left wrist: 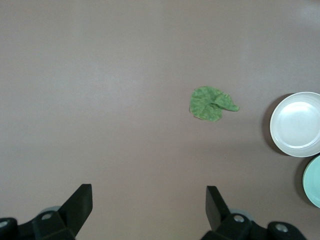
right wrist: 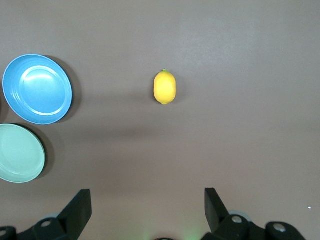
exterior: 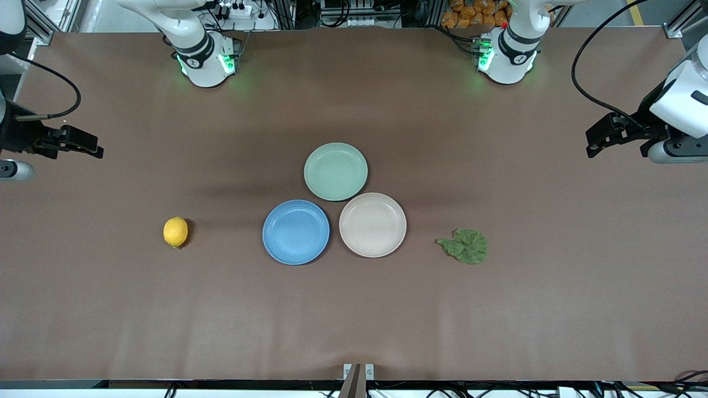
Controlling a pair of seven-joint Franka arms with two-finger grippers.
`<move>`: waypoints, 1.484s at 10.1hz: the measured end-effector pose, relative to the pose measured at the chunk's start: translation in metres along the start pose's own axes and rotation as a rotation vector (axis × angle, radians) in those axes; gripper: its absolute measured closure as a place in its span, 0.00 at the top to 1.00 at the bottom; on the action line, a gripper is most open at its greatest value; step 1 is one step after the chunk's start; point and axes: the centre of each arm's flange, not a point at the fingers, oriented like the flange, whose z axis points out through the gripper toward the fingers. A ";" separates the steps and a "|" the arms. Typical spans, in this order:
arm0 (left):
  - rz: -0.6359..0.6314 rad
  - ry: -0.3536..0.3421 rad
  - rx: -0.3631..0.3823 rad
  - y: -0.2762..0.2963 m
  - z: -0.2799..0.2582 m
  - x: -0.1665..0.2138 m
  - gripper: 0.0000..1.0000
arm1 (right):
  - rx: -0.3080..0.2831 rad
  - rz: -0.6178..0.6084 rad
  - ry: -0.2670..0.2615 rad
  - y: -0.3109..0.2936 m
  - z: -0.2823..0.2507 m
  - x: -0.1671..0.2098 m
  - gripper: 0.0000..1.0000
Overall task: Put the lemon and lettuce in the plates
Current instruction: 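Reach the right gripper to the lemon while the left gripper reaches the lettuce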
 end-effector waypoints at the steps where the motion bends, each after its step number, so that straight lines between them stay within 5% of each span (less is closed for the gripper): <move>1: 0.001 0.000 0.000 0.000 0.000 0.000 1.00 | 0.000 0.000 0.000 0.000 0.000 0.000 1.00; 5: 0.029 -0.032 0.000 0.016 0.014 0.002 1.00 | 0.000 0.000 0.006 0.000 0.001 0.001 1.00; 8: 0.098 -0.027 -0.018 0.060 0.074 0.030 1.00 | 0.000 0.035 0.064 0.020 0.044 0.024 1.00; 15: 0.188 0.005 -0.092 0.145 0.346 0.076 1.00 | -0.017 0.030 0.053 0.050 0.259 0.082 1.00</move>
